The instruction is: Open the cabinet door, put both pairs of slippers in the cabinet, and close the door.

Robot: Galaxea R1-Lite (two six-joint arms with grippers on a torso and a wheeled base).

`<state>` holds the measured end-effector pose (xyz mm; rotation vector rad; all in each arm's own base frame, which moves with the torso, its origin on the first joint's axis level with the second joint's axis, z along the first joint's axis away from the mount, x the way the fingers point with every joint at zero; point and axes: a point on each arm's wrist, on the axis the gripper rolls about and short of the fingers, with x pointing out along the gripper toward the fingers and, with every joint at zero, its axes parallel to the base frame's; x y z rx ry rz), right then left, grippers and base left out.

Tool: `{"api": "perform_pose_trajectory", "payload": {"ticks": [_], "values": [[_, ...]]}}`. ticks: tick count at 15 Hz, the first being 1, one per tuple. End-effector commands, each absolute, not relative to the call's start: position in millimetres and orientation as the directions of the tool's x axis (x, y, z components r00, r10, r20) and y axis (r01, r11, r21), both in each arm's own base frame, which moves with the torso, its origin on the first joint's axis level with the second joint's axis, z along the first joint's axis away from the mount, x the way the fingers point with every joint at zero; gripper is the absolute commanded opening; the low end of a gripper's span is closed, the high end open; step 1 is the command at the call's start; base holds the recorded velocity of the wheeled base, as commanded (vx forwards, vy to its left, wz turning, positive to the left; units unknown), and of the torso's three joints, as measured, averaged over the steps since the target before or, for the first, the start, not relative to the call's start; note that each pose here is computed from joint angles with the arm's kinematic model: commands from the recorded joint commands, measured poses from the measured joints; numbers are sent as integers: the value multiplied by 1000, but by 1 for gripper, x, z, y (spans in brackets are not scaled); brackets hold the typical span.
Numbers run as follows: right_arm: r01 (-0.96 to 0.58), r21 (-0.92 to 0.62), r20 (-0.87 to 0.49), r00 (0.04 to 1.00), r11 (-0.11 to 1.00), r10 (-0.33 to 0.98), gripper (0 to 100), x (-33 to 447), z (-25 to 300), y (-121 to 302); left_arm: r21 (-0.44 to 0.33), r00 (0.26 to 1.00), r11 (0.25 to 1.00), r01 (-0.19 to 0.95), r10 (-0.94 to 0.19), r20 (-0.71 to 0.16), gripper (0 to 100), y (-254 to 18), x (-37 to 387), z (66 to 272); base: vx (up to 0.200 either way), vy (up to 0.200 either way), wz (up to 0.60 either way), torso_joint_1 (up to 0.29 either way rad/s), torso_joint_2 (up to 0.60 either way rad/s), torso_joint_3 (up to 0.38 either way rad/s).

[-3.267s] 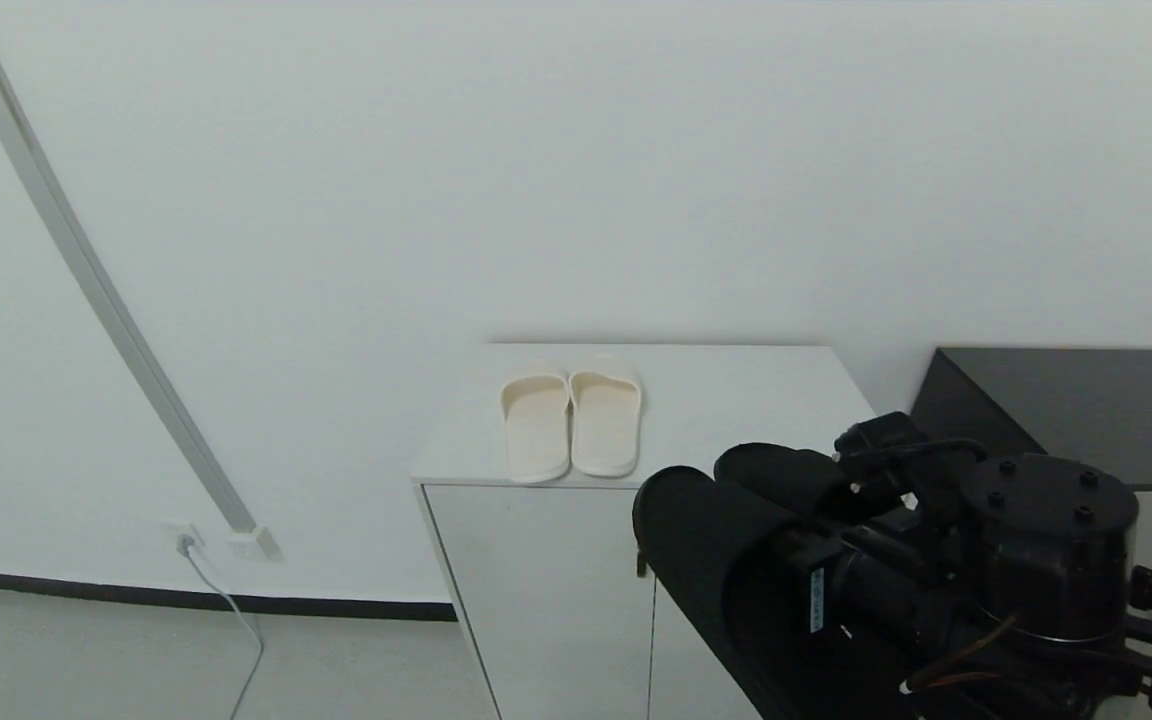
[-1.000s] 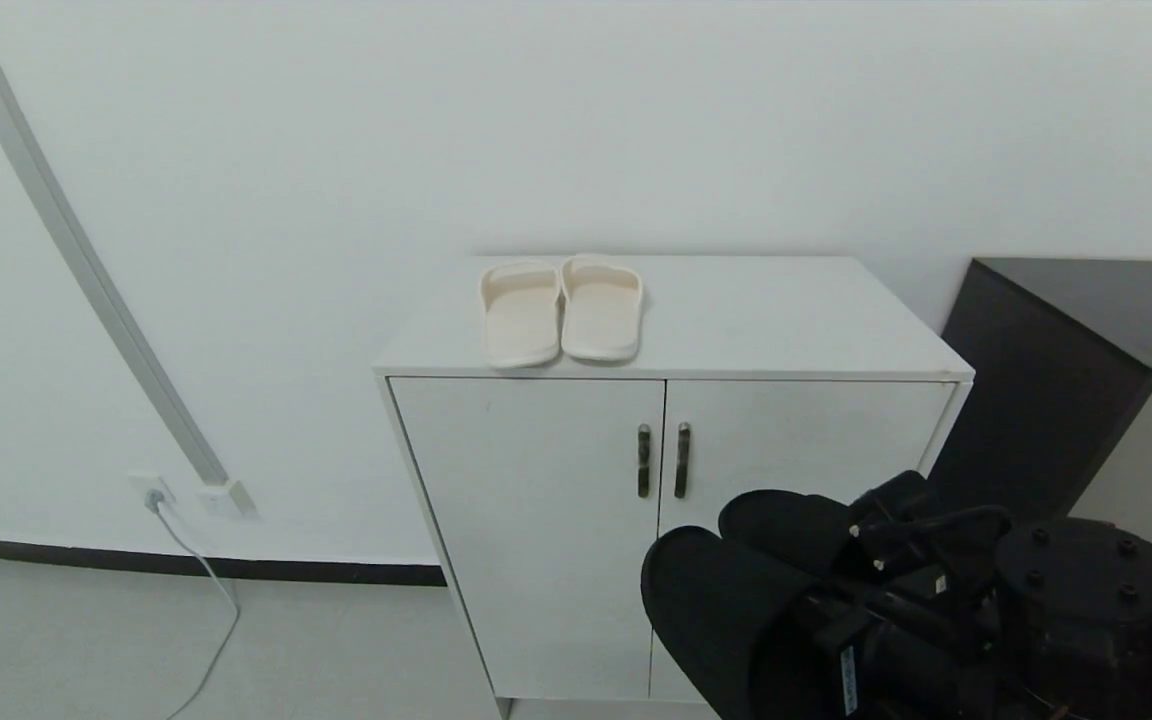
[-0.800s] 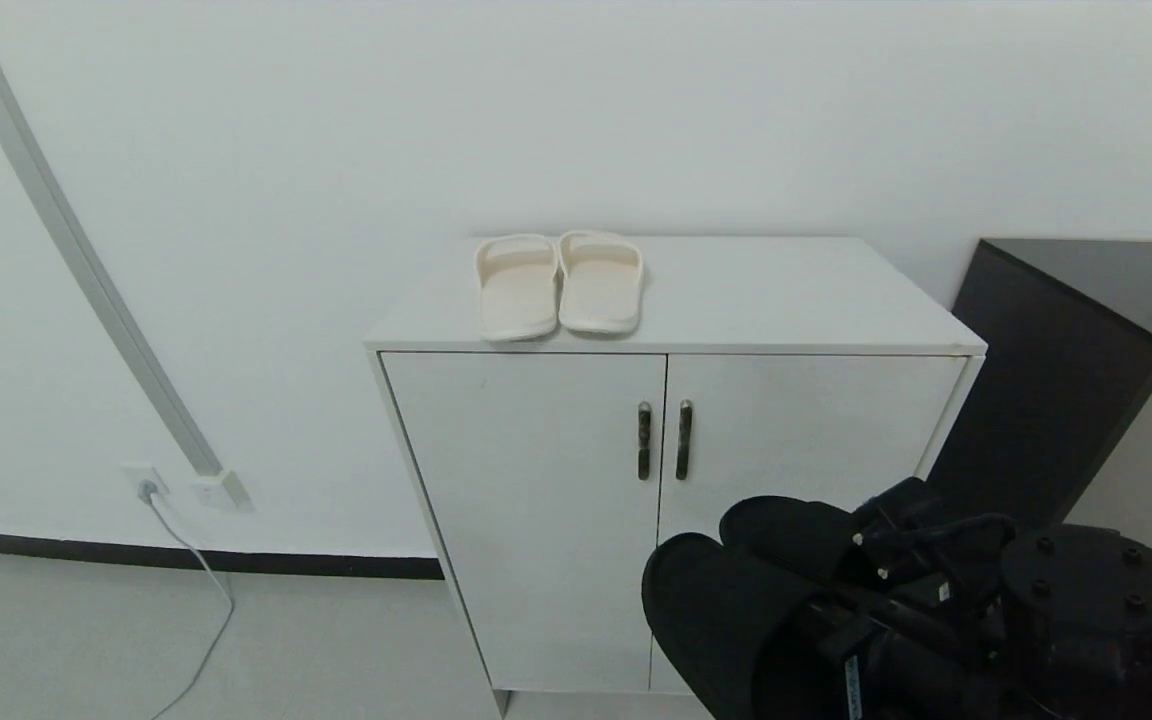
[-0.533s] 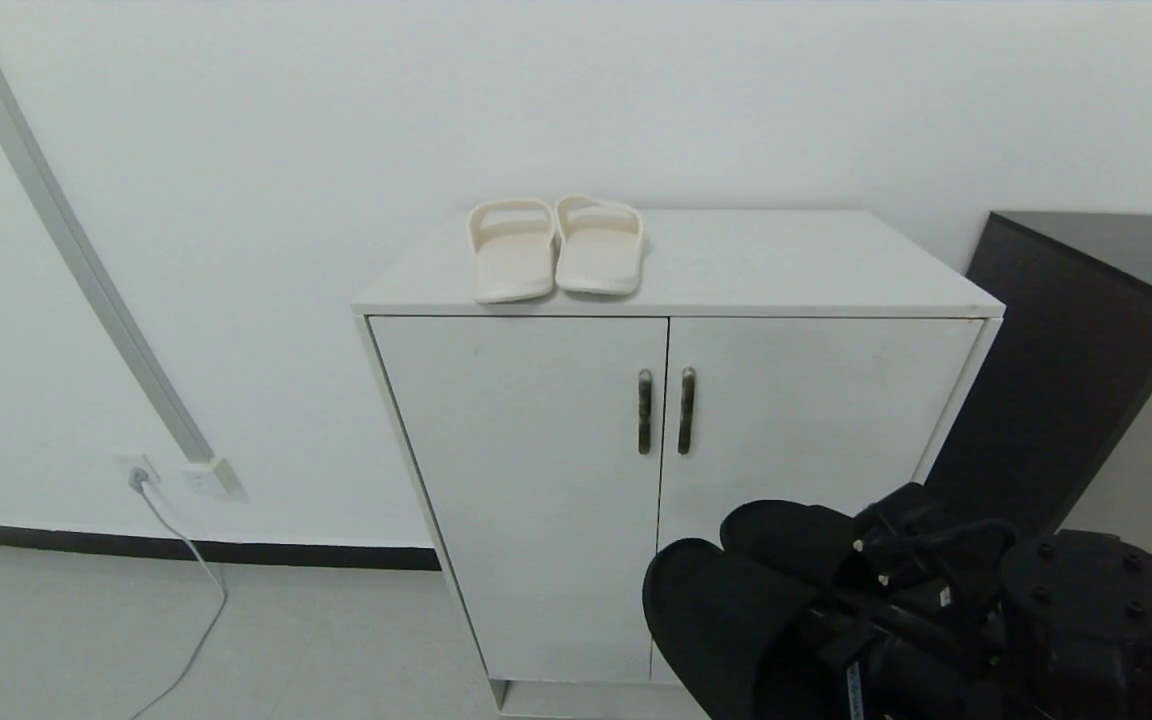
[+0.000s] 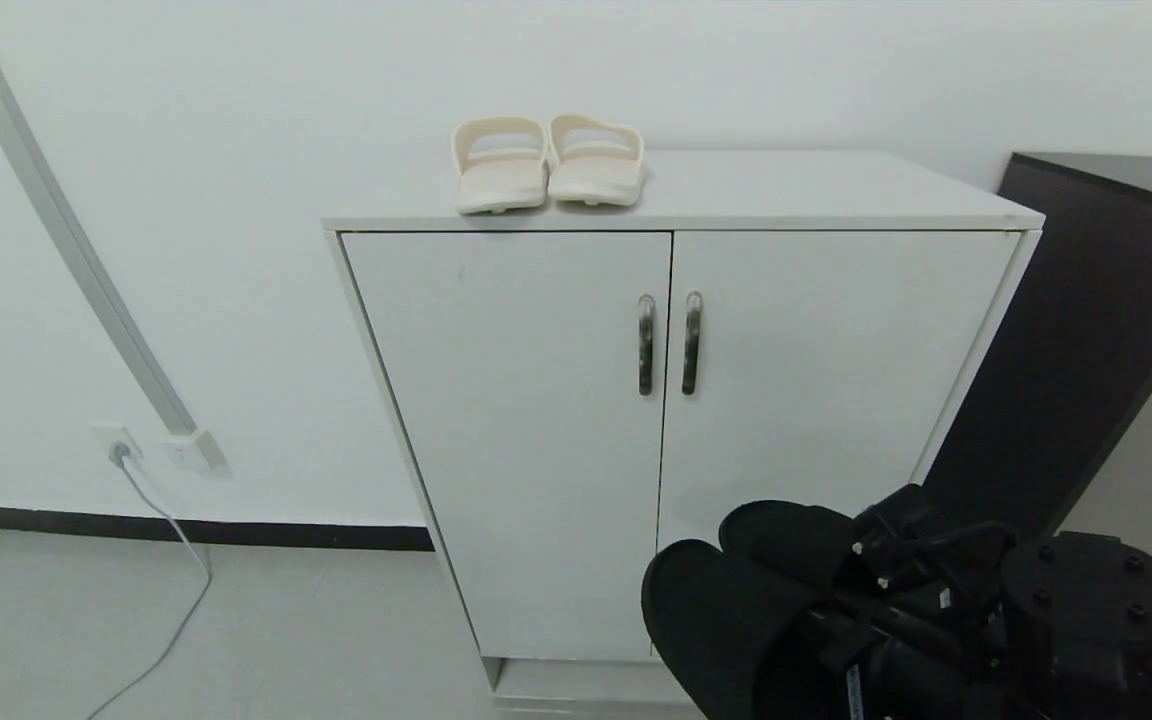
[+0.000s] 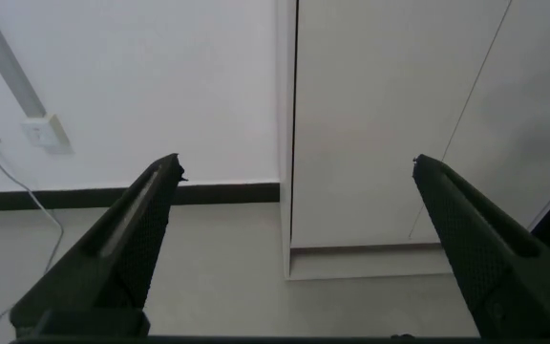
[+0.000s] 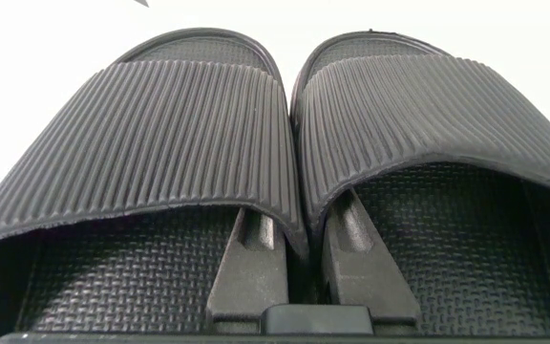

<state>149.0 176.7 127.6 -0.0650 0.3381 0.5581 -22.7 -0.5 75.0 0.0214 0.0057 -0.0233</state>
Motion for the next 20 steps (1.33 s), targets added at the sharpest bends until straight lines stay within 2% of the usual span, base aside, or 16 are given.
{"api": "perform_pose_trajectory", "payload": {"ticks": [1,4,7,9,10,12,14,15,17,20], "values": [[-530,30,-332,794,847,509,0,149,128,177,21,1000,1000,23,-23,-6,100,-1,-23,75,0,0,0,-76,442,373],[-530,30,-333,794,847,508,0,149,127,177,21,1000,999,25,-25,-9,100,-1,-23,75,0,0,0,-41,440,385],[-530,30,-333,794,847,508,0,149,127,177,20,994,999,47,-44,-95,100,0,-16,77,0,0,0,-14,268,253],[-531,29,-337,792,847,508,0,149,126,176,24,996,998,66,-64,-57,100,0,-15,97,0,0,0,1,38,25],[-531,28,-339,792,847,508,0,149,126,177,5,993,994,110,-110,-37,100,-1,-9,132,0,0,0,0,0,0],[-531,29,-341,791,847,507,0,149,125,177,13,963,970,244,-241,-119,100,-5,18,162,0,0,0,0,0,0],[-543,28,-337,785,839,519,0,146,126,178,-6,925,935,355,-352,-144,100,-10,56,183,0,0,0,0,0,0],[-554,33,-324,782,832,533,0,144,127,180,-5,899,906,422,-420,-121,100,-15,77,193,0,0,0,0,0,0],[-560,41,-308,781,827,544,0,144,128,181,5,843,846,534,-531,-86,100,-34,107,209,0,0,0,0,0,0],[-565,44,-307,777,824,549,0,144,128,181,14,761,764,645,-640,-110,100,-86,139,229,0,0,0,0,0,0]]}}
